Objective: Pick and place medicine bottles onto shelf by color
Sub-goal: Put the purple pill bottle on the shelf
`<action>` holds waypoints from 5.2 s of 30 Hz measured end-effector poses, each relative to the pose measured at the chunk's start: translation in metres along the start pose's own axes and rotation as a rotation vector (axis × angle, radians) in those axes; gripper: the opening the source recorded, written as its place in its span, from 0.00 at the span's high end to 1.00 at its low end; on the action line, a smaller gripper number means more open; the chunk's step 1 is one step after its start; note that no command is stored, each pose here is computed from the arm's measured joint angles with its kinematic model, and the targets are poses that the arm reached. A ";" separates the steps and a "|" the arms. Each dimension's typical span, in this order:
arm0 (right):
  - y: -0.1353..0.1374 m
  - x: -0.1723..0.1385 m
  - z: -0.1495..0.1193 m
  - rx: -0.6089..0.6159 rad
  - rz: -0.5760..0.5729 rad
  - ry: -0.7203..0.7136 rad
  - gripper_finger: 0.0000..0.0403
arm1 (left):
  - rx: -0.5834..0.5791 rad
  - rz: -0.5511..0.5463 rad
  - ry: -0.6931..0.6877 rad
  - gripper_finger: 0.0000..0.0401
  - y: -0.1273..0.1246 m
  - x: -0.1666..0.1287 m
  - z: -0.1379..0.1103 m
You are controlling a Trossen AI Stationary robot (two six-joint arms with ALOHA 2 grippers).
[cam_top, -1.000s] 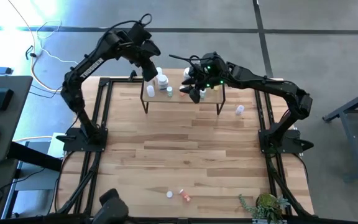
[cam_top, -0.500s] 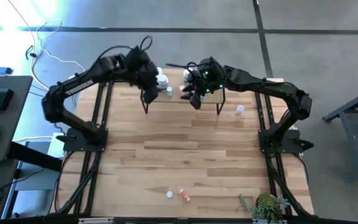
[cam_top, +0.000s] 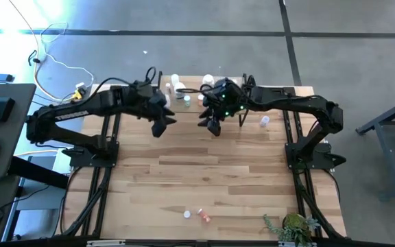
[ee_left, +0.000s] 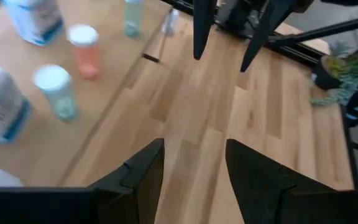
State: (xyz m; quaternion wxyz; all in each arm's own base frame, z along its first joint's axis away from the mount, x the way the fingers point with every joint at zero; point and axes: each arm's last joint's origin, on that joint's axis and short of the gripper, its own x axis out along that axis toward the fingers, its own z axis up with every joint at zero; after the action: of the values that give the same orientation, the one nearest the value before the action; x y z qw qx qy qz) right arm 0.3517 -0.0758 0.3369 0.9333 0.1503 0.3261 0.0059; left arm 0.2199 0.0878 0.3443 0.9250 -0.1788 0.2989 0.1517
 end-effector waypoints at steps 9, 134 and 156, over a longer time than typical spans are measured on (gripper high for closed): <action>0.044 0.010 -0.018 0.141 -0.005 0.125 0.55 | 0.011 -0.142 -0.015 0.60 -0.030 -0.009 -0.037; 0.209 0.174 -0.131 -0.273 0.233 0.094 0.75 | 0.103 -0.089 -0.146 0.60 -0.074 -0.023 -0.082; 0.135 0.124 -0.053 -0.168 -0.044 -0.090 0.75 | 0.166 0.216 -0.264 0.60 -0.037 -0.038 -0.043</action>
State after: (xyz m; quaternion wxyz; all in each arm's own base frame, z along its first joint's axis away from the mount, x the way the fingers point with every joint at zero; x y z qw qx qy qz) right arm 0.4291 0.0811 0.2607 0.9562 0.0644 0.2855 0.0061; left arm 0.1832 0.0308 0.3441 0.9462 -0.0472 0.2036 0.2470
